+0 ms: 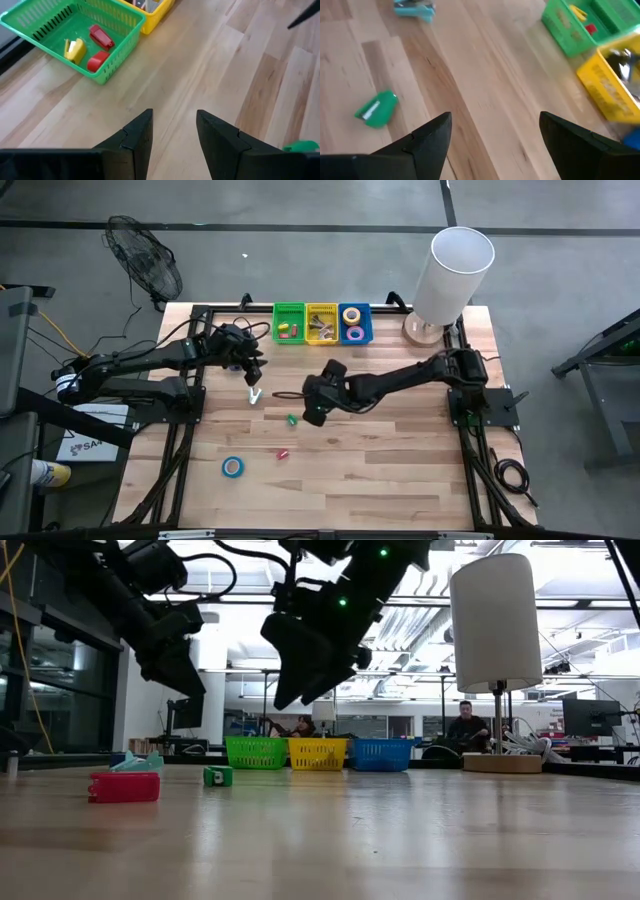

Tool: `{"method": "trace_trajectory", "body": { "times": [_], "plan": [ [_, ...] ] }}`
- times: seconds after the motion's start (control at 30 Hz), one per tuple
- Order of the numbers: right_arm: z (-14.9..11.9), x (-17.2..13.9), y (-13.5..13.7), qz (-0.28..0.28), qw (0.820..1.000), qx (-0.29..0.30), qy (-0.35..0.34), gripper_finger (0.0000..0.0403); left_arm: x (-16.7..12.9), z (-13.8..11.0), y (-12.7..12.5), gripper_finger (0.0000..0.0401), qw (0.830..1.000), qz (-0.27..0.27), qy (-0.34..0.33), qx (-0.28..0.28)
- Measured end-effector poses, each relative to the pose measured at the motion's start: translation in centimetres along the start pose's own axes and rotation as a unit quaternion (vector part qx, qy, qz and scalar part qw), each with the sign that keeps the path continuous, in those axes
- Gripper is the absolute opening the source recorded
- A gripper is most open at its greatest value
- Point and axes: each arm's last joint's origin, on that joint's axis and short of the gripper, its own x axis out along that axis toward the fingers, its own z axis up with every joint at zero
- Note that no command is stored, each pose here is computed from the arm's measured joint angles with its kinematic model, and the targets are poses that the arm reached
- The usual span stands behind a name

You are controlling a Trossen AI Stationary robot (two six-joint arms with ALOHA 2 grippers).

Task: Pick and place Stapler, Stapler remover, tape
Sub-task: Put the blue staple remover into the yellow bin

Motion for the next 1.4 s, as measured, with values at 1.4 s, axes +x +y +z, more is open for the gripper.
{"method": "trace_trajectory", "body": {
  "times": [1.4],
  "plan": [
    [-21.2,-10.6,-10.9,0.004,0.976,0.141,-0.167,0.0291,-0.6,-3.4,0.2,0.0149,0.960,0.077,0.162,-0.214]
  ]
}}
